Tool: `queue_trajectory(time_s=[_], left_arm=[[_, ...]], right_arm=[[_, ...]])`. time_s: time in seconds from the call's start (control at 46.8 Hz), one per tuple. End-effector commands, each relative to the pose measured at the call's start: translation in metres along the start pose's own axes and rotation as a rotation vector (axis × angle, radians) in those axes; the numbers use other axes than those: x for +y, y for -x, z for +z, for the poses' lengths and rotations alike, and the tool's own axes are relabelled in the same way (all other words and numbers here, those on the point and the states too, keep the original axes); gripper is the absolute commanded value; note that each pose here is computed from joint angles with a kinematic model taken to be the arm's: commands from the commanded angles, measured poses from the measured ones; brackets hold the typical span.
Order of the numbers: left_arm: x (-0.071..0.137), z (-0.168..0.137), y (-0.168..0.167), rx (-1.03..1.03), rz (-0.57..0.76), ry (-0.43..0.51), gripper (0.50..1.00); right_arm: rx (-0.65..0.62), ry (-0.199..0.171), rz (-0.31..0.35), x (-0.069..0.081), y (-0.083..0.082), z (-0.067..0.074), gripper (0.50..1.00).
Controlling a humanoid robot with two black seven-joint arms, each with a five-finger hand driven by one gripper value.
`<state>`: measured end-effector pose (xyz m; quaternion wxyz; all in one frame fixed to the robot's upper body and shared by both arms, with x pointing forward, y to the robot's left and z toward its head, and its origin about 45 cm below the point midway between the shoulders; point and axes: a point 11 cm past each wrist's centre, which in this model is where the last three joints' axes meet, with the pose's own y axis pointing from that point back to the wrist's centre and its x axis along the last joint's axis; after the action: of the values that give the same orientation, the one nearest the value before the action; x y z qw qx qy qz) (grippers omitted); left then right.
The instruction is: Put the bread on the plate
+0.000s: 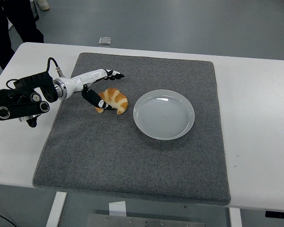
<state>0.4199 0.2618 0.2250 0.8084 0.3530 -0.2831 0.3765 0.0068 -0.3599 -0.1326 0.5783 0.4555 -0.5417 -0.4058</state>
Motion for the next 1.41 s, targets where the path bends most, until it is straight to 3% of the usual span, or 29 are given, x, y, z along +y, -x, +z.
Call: queue_trajectory(time_s=[0.0, 0.47, 0.791, 0.876, 0.983, 1.175, 1.282, 1.389], left_arm=[[-0.001, -0.001, 0.002, 0.003, 0.002, 0.005, 0.971], [-0.010, -0.001, 0.013, 0.005, -0.007, 0.028, 0.969], [-0.009, -0.008, 0.016, 0.010, -0.002, 0.029, 0.936], [-0.008, -0.011, 0.017, 0.007, 0.015, 0.035, 0.851], [-0.006, -0.013, 0.020, 0.006, 0.027, 0.044, 0.782], [-0.005, -0.018, 0.022, 0.007, 0.029, 0.034, 0.759], [-0.005, -0.018, 0.022, 0.007, 0.029, 0.034, 0.622], [-0.005, -0.018, 0.022, 0.008, 0.028, 0.034, 0.529]], right_arm=[[0.000, -0.001, 0.002, 0.000, 0.000, 0.000, 0.952], [0.000, 0.001, 0.002, 0.000, 0.000, 0.000, 0.952], [0.000, 0.001, 0.003, 0.000, 0.000, 0.000, 0.952], [0.000, -0.001, 0.002, 0.000, 0.000, 0.000, 0.952], [0.000, 0.001, 0.002, 0.000, 0.000, 0.000, 0.952], [0.000, 0.001, 0.002, 0.000, 0.000, 0.000, 0.952], [0.000, 0.001, 0.002, 0.000, 0.000, 0.000, 0.952], [0.000, 0.001, 0.003, 0.000, 0.000, 0.000, 0.952]])
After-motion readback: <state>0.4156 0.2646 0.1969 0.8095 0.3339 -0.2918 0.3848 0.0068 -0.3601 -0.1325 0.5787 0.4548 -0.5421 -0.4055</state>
